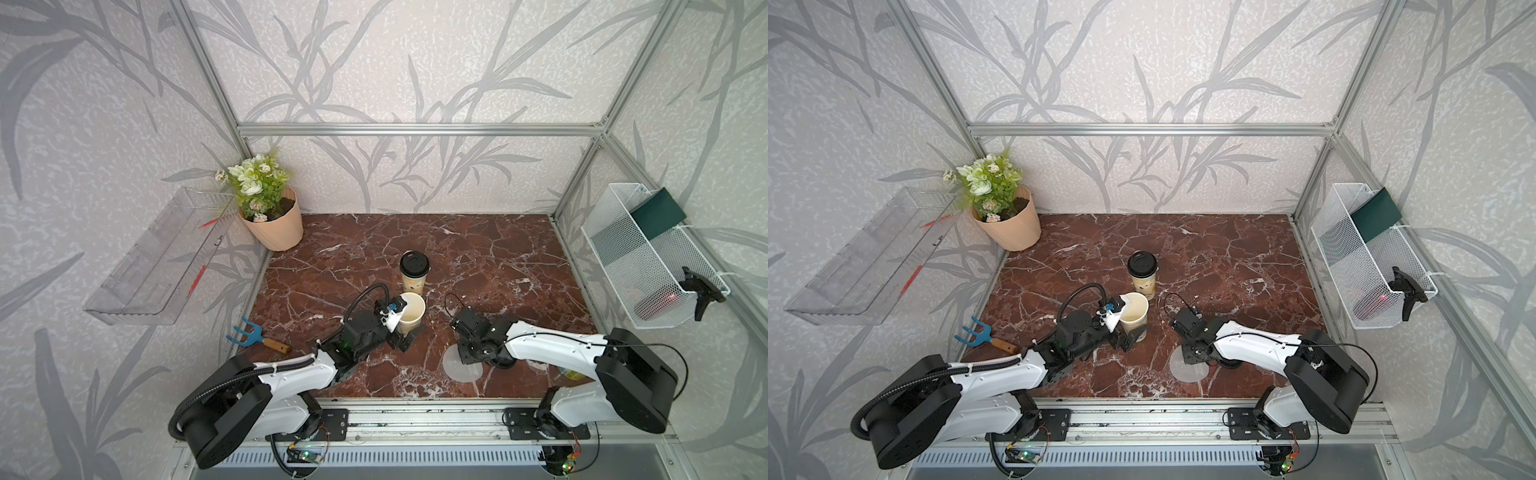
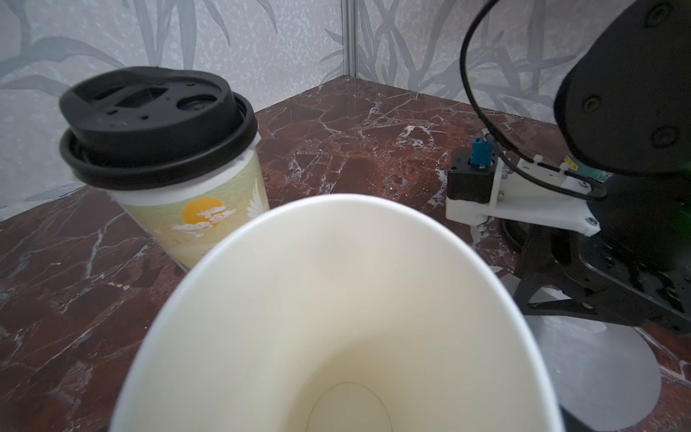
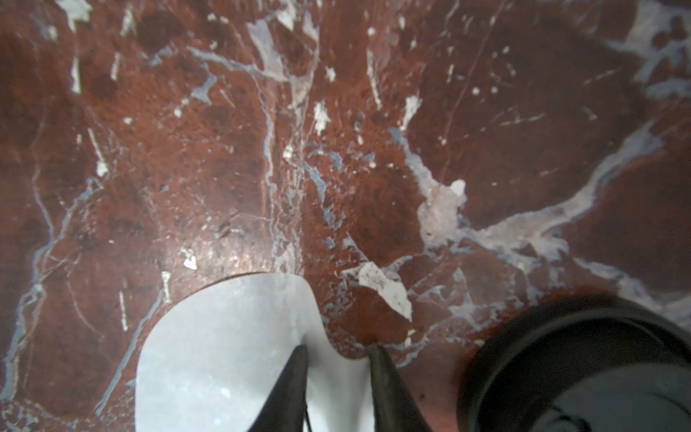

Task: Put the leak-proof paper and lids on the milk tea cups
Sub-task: Place the cup at the center of the board.

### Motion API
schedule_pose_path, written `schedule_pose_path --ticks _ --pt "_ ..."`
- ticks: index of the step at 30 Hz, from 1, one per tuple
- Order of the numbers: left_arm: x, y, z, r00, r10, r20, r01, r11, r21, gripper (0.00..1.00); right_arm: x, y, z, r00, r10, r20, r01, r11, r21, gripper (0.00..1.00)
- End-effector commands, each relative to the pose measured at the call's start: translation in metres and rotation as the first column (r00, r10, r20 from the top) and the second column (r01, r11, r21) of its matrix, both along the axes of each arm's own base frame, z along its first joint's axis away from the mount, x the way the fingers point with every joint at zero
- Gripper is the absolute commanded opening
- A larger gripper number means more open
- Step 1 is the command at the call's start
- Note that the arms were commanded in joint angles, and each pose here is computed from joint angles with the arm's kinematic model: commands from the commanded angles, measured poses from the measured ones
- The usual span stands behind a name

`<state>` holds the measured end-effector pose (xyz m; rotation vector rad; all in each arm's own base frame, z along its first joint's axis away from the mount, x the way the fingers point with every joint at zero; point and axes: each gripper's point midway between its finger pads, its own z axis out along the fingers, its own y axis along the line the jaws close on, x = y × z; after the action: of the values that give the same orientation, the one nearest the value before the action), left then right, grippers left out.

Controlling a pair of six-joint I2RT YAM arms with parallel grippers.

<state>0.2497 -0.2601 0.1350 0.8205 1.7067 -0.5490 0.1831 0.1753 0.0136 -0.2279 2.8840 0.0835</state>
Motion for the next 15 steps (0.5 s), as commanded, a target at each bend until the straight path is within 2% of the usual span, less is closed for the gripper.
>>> schedule_pose_path --ticks 1,9,13,15 --pt "0.001 0.002 0.007 1.0 0.018 -0.001 -0.018 1.0 0.01 0.99 0.001 -0.003 0.012 1.0 0.015 0.023 -0.015 1.0 -0.019 0.29" --pt "0.004 -0.001 0.018 0.999 0.026 -0.047 -0.025 1.0 0.01 0.99 0.024 0.003 0.051 0.99 0.007 0.137 -0.007 1.0 0.001 0.14" --pt "0.001 0.006 0.03 0.998 0.038 -0.045 -0.038 0.999 0.01 0.99 0.034 0.008 0.079 0.979 0.05 0.197 -0.054 0.999 0.01 0.09" --pt "0.0 0.014 0.033 0.996 0.076 -0.055 -0.076 0.997 0.004 0.99 0.04 0.008 0.096 0.97 0.051 0.239 -0.057 0.998 0.019 0.08"
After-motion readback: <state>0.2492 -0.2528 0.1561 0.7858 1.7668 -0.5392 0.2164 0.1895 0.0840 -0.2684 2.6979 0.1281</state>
